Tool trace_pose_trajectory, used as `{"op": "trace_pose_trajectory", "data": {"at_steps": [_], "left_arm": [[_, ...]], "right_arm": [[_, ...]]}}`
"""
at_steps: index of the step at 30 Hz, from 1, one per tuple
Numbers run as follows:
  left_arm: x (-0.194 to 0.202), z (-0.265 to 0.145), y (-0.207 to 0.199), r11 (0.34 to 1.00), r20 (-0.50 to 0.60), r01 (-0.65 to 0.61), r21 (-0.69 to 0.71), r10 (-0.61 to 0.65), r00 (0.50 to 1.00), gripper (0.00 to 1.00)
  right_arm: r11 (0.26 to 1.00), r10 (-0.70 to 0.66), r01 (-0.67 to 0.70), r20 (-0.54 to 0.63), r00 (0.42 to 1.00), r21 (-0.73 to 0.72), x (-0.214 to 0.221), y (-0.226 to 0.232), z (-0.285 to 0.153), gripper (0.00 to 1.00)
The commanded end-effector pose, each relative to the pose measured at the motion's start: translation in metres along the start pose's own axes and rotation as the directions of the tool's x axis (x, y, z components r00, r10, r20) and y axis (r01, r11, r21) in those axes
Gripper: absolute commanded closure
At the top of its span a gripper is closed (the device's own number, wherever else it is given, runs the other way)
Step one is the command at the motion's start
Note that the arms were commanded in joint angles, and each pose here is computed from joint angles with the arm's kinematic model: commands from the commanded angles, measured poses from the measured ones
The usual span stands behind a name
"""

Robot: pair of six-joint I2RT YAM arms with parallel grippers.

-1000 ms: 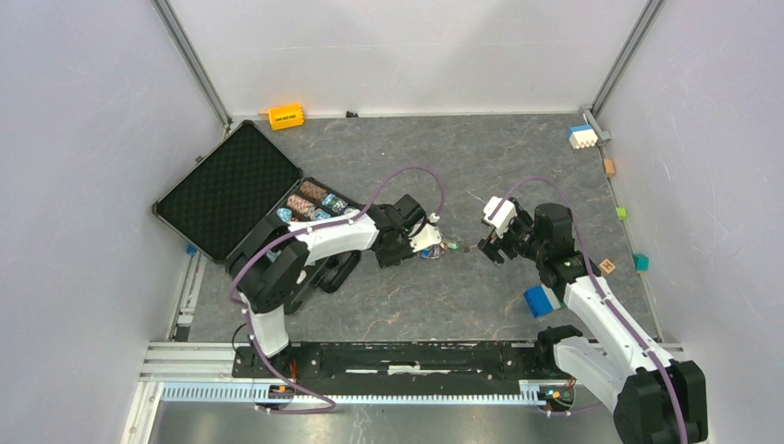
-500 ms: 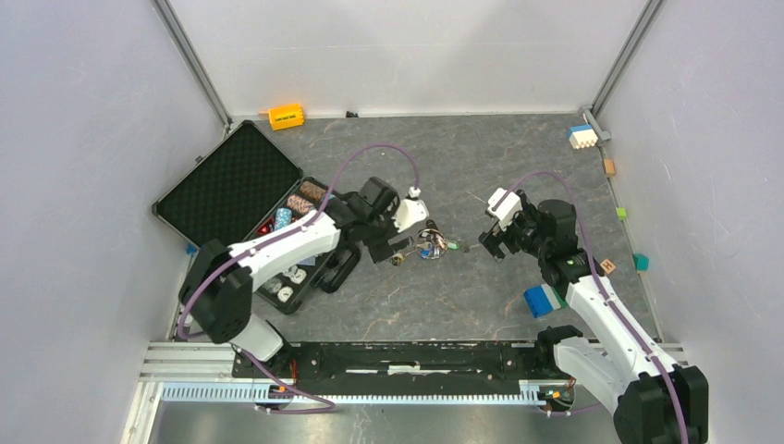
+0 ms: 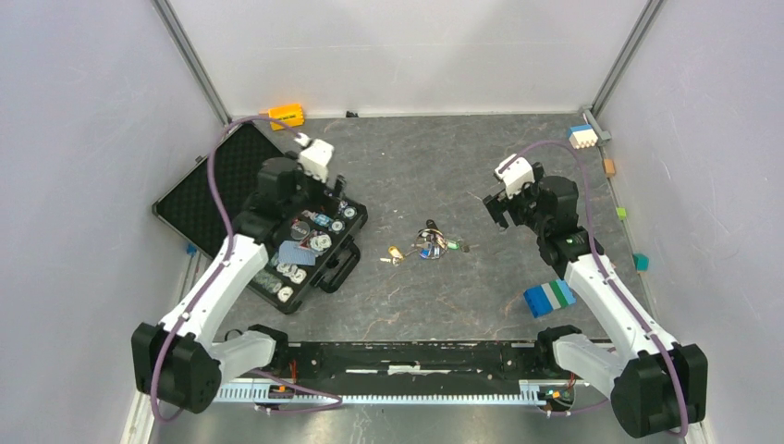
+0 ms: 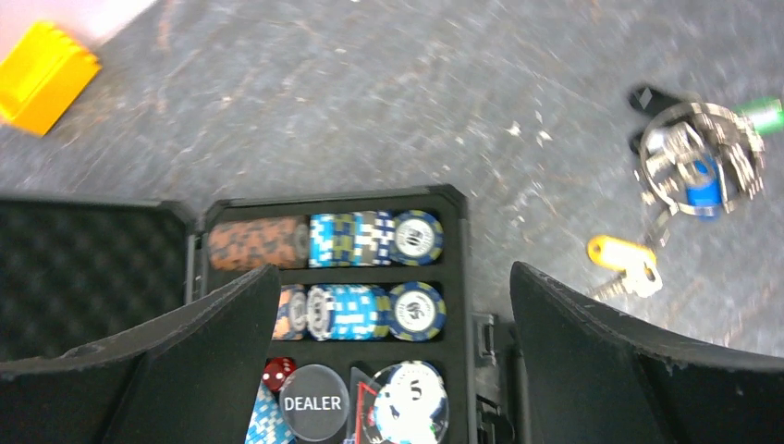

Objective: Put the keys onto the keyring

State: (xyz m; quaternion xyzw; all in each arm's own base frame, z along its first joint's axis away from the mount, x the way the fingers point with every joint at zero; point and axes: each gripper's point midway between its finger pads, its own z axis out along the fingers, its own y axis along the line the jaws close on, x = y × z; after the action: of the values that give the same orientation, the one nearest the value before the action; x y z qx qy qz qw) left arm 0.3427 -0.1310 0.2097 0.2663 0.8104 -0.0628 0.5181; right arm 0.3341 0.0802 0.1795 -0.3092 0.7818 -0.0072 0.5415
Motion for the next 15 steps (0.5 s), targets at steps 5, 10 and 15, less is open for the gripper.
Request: {"op": "trace_pose_trajectory", "data": {"at_steps": [5,10,15], "left_arm": [[-0.027,-0.035,0.075,0.934,0.315,0.341,-0.111,-0.292,0.903,0.00],[-0.015,-0.032,0.095,0.892,0.367,0.444,-0.087,-0.385,0.847,0.00],[-0.009,-0.016,0.104,0.877,0.368,0.477,-0.056,-0.426,0.826,0.00]], "right_arm": [[0.966,0.098,-0.119,0.100,0.990,0.230,-0.027,-0.044,-0.007,0.02],[0.955,0.134,-0.168,0.148,0.980,0.244,-0.028,-0.045,-0.002,0.02],[0.952,0.144,-0.177,0.146,0.979,0.250,-0.038,-0.052,0.007,0.02]]}}
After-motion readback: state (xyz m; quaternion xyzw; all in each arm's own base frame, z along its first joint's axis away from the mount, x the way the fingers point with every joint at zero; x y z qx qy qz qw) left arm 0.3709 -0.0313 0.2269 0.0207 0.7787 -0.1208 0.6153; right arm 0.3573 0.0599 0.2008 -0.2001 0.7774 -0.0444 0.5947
